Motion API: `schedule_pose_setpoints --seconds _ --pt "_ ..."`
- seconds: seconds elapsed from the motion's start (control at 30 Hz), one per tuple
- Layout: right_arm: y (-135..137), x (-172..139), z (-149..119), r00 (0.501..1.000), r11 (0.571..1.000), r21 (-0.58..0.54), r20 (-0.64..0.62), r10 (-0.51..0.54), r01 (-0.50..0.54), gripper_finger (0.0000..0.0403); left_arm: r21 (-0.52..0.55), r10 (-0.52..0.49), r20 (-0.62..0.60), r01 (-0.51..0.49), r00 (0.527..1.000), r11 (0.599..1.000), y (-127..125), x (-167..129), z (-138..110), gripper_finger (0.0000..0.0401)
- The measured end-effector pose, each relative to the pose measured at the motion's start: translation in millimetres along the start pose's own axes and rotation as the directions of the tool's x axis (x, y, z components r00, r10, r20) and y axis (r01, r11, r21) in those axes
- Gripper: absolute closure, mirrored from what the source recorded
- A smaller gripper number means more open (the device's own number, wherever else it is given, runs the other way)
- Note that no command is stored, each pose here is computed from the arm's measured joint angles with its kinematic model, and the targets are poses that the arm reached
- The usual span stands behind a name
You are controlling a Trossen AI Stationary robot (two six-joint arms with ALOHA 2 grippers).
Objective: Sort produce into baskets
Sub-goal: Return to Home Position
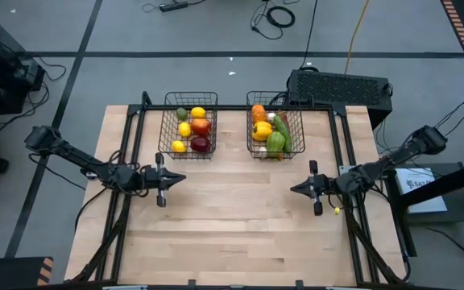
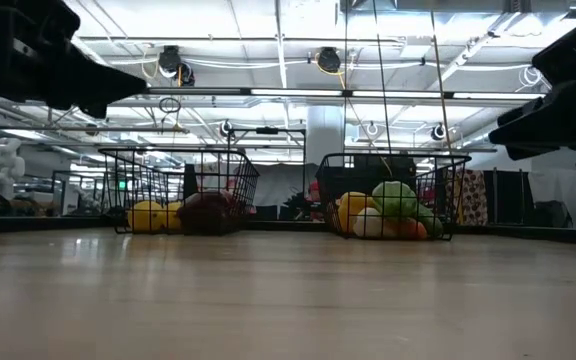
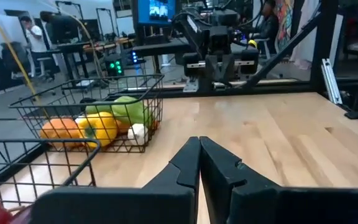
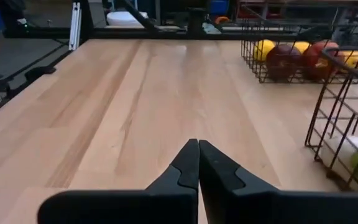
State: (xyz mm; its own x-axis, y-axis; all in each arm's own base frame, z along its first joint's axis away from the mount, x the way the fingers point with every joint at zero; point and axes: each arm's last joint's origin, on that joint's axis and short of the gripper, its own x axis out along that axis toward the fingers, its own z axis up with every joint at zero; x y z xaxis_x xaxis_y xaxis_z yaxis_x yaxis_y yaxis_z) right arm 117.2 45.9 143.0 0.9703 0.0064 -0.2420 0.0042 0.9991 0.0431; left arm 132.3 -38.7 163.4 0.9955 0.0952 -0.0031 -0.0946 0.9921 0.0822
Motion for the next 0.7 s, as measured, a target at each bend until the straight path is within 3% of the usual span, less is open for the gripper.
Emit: schedule_pose_setpoints --seconds 0.17,0.4,0.7 --pt "-11 1 4 0.999 0.999 -0.02 0.024 -0.045 0.045 0.0403 0.004 -0.005 0.018 0.004 1.0 1.0 2 -1 2 0.0387" --pt "-19 -2 10 0.997 1.0 -0.013 0.07 0.021 -0.02 0.0403 0.031 -0.004 0.066 0.002 0.998 1.0 4 -4 8 0.0386" --pt "-25 -9 17 0.989 1.0 -0.029 0.146 0.009 -0.005 0.0403 0.061 0.004 0.112 -0.011 0.994 0.998 13 -7 13 0.0386"
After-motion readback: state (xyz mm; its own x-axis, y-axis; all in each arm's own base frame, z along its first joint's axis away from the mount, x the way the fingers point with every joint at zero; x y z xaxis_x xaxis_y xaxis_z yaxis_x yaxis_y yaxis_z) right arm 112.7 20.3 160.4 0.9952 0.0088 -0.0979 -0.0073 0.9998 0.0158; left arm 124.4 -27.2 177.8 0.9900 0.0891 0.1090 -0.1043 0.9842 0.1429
